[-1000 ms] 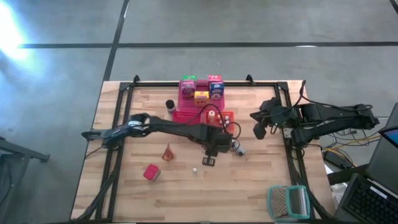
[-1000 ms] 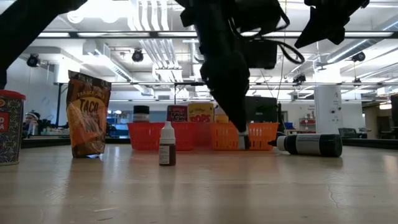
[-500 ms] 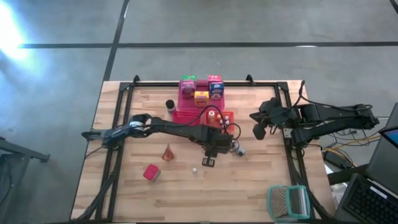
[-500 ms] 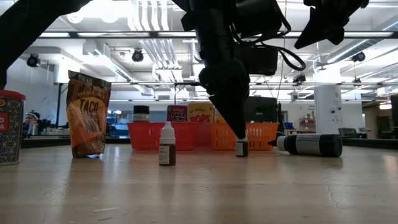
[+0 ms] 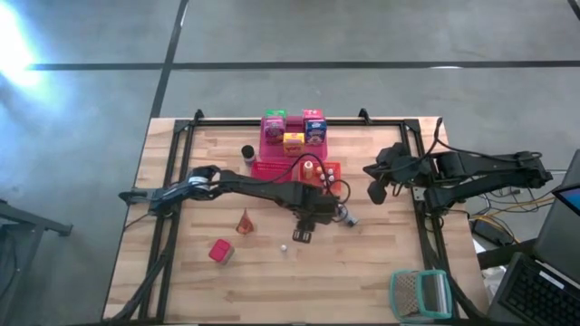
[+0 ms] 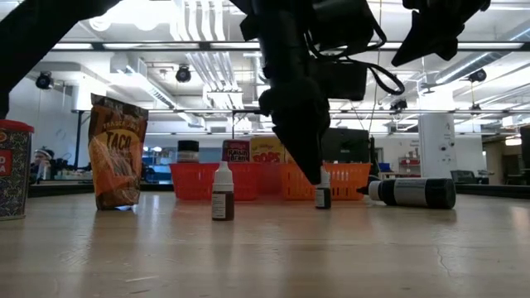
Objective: Pick & Place Kitchen Items
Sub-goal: Move the small red food coloring bottle to the middle right of the table
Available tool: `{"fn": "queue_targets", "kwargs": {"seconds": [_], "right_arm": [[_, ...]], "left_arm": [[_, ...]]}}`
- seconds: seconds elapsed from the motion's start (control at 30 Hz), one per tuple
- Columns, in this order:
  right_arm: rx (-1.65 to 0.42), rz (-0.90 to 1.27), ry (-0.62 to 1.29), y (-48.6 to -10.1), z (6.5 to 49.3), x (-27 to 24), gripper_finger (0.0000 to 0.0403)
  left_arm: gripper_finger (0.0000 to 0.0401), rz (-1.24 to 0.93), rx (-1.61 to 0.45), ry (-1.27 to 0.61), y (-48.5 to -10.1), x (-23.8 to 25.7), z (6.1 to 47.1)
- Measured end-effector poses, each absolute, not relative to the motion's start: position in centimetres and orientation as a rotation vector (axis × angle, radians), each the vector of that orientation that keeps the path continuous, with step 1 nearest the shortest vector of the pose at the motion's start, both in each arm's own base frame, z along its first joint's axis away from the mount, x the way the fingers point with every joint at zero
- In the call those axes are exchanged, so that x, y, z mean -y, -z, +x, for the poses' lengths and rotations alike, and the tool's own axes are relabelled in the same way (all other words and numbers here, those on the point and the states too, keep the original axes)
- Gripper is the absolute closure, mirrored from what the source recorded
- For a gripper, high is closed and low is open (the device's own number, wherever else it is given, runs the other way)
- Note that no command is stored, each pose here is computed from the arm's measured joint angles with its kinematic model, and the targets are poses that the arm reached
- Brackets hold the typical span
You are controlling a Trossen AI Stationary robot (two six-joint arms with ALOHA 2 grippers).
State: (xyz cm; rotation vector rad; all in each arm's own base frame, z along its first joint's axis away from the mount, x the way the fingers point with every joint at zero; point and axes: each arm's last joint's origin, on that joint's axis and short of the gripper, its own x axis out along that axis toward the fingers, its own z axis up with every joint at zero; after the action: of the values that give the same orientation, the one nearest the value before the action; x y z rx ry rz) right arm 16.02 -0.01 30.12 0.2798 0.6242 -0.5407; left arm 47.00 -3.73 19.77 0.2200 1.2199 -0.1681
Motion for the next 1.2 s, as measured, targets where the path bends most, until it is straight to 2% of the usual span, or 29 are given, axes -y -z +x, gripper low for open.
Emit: {"fn": "queue_targets", "kwargs": {"seconds": [0.37,0.6,0.8,1.0,1.2], "right_arm": [[-0.639,0.284,0.53,-30.0,16.2,0.0,0.0394],[-0.641,0.284,0.526,-29.9,16.2,-0.1,0.0394],[-0.643,0.282,0.523,-29.9,16.2,-0.1,0.0394],[-0.64,0.283,0.523,-29.9,16.2,-0.1,0.0394],[-0.621,0.291,0.522,-30.0,16.4,-0.1,0.0394]], "left_arm": [[0.0227,0.204,-1.32,0.169,-23.1,4.3,44.1],[0.0227,0.215,-1.278,0.202,-25.1,6.6,40.7],[0.0227,0.179,-1.104,0.212,-26.6,8.2,36.2],[0.0227,0.166,-0.96,0.26,-26.2,9.5,31.9],[0.0227,0.135,-0.934,0.276,-23.1,10.0,29.5]]}}
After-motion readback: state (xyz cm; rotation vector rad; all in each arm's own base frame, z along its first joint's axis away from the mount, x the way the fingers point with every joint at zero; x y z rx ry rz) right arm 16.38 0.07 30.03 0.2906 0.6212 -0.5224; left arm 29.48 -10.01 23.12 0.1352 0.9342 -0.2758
